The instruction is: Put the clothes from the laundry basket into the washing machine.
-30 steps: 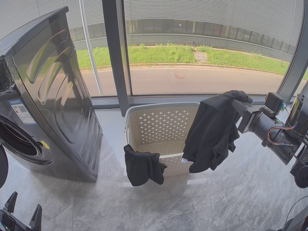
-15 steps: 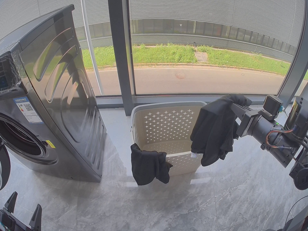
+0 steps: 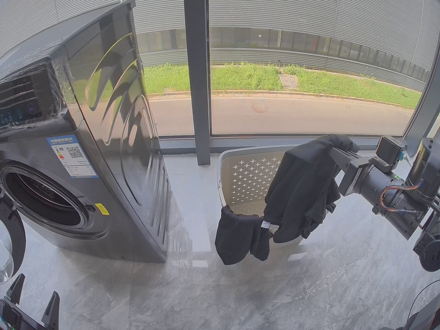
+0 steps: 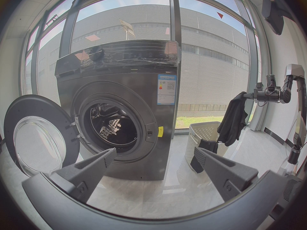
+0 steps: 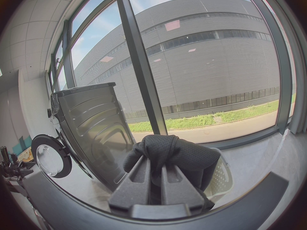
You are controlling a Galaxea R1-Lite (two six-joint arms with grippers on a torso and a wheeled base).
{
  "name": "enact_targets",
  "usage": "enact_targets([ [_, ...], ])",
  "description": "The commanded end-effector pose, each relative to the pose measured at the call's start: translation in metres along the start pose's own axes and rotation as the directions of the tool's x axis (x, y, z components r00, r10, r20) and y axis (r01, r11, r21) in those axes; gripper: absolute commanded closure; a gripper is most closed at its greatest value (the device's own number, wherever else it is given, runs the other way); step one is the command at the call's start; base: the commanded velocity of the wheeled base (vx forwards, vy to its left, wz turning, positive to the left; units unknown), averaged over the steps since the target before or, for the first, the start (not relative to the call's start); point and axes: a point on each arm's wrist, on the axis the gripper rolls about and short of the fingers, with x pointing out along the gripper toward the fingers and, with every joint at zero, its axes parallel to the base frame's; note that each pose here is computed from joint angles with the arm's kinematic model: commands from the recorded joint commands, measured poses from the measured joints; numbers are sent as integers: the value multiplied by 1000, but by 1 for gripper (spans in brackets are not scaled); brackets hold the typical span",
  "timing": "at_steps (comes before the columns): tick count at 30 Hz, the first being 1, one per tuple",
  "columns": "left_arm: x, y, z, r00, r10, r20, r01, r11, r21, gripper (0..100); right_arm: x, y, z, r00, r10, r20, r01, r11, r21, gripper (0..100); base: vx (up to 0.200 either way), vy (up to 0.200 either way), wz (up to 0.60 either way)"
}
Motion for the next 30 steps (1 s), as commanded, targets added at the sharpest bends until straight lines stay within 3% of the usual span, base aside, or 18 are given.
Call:
enact_targets([
  [1, 0, 0, -4, 1000, -1, 1, 1, 1000, -1, 0, 0, 0, 0, 1000, 1, 0, -1, 1000, -2, 100, 0, 200, 0],
  [9, 0, 0, -4, 1000, -1, 1, 1, 1000, 1, 0, -2, -4, -3, 1000, -13, -13, 13, 1000, -13, 100, 0, 50, 0],
  [15, 0, 0, -4, 1000, -1, 1, 1, 1000, 1, 0, -5, -9, -8, 999, -29, -32, 29, 999, -21, 100, -200, 0, 0],
  [21, 0, 0, -4, 1000, -1, 1, 1, 1000, 1, 0, -4, -18, -6, 997, -71, -19, 69, 995, -72, 100, -200, 0, 0],
  [30, 0, 0, -4, 1000, -1, 1, 1, 1000, -1, 0, -3, -25, -4, 995, -101, -13, 100, 992, -73, 100, -200, 0, 0],
])
